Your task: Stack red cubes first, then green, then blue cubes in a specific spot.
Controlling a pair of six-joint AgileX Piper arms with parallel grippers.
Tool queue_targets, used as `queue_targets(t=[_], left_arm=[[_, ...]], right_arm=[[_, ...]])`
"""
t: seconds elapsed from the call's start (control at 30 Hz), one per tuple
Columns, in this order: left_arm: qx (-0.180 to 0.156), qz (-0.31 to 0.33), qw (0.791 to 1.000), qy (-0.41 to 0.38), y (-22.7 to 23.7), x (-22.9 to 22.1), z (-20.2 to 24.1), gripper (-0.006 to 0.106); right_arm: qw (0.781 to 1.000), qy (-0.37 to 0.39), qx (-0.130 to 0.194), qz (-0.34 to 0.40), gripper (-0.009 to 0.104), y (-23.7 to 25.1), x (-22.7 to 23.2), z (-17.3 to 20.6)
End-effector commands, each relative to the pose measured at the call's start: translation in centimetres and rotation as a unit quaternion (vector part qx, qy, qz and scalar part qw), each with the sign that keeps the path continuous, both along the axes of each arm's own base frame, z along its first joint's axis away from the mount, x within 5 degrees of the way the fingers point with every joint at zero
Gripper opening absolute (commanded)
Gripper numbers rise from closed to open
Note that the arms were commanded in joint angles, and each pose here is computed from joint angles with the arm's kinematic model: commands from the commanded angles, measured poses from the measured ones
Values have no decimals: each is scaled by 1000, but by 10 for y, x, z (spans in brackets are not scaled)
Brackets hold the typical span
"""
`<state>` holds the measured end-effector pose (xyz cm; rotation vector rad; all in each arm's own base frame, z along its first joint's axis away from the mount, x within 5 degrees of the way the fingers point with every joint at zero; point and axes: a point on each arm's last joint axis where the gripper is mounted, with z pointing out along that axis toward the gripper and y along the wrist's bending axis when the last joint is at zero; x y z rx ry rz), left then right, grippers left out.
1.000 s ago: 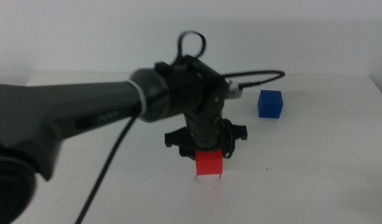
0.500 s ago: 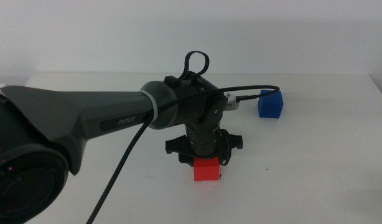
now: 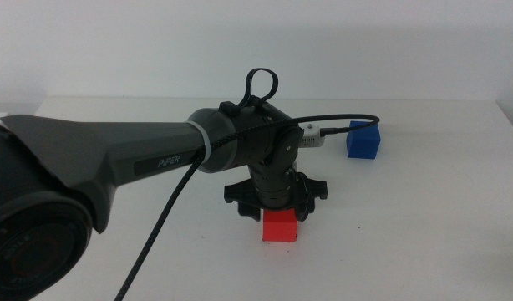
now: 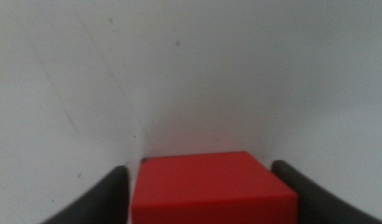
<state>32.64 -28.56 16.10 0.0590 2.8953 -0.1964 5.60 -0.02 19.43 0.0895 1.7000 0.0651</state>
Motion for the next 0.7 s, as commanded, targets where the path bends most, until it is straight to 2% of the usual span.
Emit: queue_targets(t=[0.0,0.07,0.17,0.23,0.3,0.4,0.5,0.67], left_arm=[[-6,1,1000,-5,-1,2,2,81],[-6,-4,1000,-8,0,2,10,93],[-5,-31,999,-28,11,0,43,94],[10,-52,997,-52,33,-1,79,94],[25,-42,997,-65,61,-4,108,94],[62,-6,995,-73,122,-18,136,94],[99,29,993,-58,185,-37,143,94],[81,100,991,-29,291,-55,129,94]], right_arm=[[1000,-4,-6,-3,93,0,0,0],[1000,-4,-6,-3,93,0,0,0],[1000,-4,-6,-3,93,0,0,0],[1000,-4,-6,-3,93,0,0,0],[1000,-4,-6,-3,93,0,0,0],[1000,-4,-6,-3,93,0,0,0],[1000,-4,-6,-3,93,0,0,0],[1000,-4,-6,-3,93,0,0,0]])
